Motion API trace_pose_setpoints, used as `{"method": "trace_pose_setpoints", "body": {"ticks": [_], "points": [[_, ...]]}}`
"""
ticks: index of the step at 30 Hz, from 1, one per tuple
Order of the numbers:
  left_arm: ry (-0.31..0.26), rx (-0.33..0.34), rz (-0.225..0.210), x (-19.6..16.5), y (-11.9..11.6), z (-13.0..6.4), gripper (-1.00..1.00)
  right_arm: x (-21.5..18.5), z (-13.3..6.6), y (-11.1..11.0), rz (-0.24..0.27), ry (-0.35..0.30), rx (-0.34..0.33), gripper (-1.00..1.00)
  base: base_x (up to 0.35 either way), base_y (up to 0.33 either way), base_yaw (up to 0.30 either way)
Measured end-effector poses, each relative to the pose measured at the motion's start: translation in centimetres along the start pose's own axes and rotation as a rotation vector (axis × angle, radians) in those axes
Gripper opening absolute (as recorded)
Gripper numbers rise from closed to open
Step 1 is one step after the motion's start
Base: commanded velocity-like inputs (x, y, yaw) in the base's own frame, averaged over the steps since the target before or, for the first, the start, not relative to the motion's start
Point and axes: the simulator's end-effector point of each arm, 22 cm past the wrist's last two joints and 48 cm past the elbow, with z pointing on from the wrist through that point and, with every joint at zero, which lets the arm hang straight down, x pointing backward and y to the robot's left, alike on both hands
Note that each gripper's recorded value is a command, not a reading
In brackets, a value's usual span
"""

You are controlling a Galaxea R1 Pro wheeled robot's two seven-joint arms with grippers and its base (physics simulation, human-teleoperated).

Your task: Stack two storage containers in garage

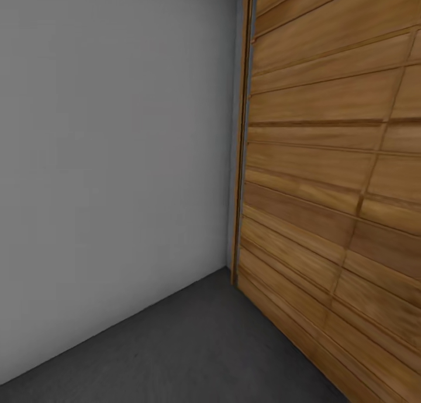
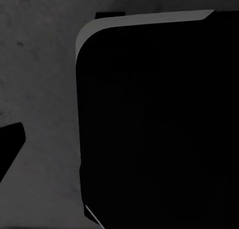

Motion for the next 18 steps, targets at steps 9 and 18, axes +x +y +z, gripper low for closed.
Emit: {"method": "trace_pose_setpoints", "body": {"ticks": [9,18], "points": [[-0.004,0.0,0.0,-0.16,0.0,0.0,1.0,-0.15,0.0,0.0,-0.001,-0.004,0.0,1.0,0.0,0.0,0.266],[-0.008,0.0,0.0,-0.3,0.0,0.0,1.0,-0.3,0.01,-0.01,-0.003,-0.008,0.0,1.0,0.0,0.0,0.266]]}}
